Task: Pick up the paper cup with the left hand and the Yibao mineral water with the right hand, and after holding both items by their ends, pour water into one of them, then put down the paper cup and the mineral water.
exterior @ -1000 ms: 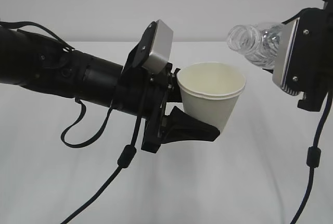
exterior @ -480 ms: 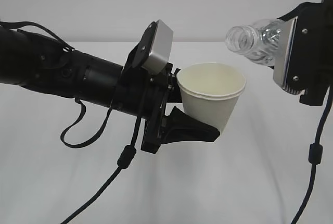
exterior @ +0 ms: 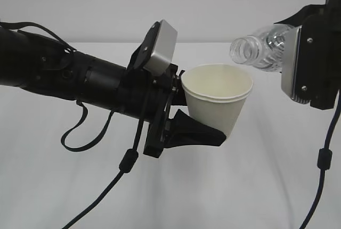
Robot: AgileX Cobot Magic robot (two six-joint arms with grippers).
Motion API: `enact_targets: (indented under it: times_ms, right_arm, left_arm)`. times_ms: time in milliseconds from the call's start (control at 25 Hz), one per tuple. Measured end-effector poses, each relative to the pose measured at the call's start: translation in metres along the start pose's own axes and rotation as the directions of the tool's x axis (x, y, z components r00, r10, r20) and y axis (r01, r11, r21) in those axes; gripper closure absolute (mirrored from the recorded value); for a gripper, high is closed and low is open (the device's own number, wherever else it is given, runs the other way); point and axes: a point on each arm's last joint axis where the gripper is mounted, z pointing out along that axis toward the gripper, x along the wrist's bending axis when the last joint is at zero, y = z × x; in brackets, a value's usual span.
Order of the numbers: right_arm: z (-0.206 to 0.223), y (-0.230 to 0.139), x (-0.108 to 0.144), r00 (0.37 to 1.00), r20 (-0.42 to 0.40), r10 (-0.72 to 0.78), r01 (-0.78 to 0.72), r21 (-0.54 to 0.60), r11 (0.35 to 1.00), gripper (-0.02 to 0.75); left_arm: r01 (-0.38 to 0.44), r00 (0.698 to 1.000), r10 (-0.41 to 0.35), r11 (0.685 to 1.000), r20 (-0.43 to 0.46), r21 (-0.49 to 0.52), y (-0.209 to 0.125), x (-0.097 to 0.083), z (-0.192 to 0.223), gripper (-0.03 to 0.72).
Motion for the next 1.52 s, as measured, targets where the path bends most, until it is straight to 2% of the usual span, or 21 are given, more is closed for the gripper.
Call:
enact_targets:
  times_ms: [400,800,1520]
  right_arm:
    - [0.000,0.000,0.000,0.998,-0.004,-0.061,0.061,-0.002,0.998,0.239]
    - [-0.001,0.001,-0.011,0.994,0.026,-0.109,0.109,0.001,0.994,0.239]
    - [-0.001,0.001,-0.011,0.985,0.021,-0.173,0.173,0.000,0.985,0.239]
  left_arm:
    - [0.000,1.000,0.000,1.000,0.000,0.000,0.000,0.000,0.000,0.243]
    - [-0.001,1.000,0.001,1.000,0.001,0.001,0.000,0.000,0.000,0.243]
    - [-0.001,1.000,0.001,1.000,0.001,0.001,0.000,0.000,0.000,0.243]
